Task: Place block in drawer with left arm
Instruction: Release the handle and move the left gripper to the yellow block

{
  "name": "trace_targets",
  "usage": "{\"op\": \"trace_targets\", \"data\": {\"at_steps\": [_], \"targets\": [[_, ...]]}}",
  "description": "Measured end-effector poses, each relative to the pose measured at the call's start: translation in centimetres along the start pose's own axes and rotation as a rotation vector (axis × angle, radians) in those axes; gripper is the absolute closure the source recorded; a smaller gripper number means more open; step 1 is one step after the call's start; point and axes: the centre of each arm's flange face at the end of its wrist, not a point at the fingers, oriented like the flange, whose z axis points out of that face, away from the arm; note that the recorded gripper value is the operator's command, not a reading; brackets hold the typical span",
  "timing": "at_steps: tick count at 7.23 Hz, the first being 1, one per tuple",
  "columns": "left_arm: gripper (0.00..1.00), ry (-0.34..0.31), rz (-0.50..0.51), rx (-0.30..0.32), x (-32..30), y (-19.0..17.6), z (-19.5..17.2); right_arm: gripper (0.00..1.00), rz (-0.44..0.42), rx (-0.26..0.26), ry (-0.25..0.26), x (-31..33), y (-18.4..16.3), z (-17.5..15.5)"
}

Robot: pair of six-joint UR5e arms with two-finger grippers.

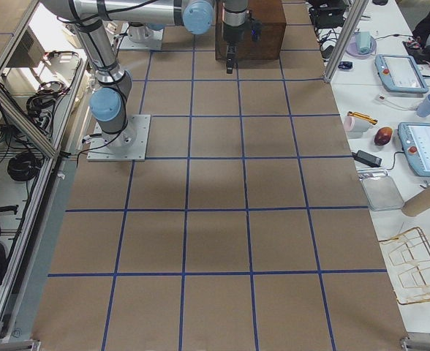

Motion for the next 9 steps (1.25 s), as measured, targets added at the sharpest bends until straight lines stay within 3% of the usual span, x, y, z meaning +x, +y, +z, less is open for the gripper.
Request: {"op": "trace_targets", "data": {"at_steps": [6, 7, 8, 9], "targets": [[0.0, -0.03, -0.003, -0.003, -2.5, -0.7, 7.2, 0.0, 0.0, 0.0, -0.001, 0.0, 0.0, 0.0], [0.32, -0.03, -0.004, -0.003, -2.7, -0.8, 8.0, 0.0, 0.0, 0.0, -0.001, 0.0, 0.0, 0.0], [0.86, -0.029, -0.004, -0.004, -2.7, -0.9, 8.5, 0.0, 0.0, 0.0, -0.001, 0.0, 0.0, 0.0], [1.0, -0.03, -0.003, -0.004, -2.8, -0.9, 8.8, 0.0, 0.0, 0.0, -0.001, 0.0, 0.0, 0.0]]}}
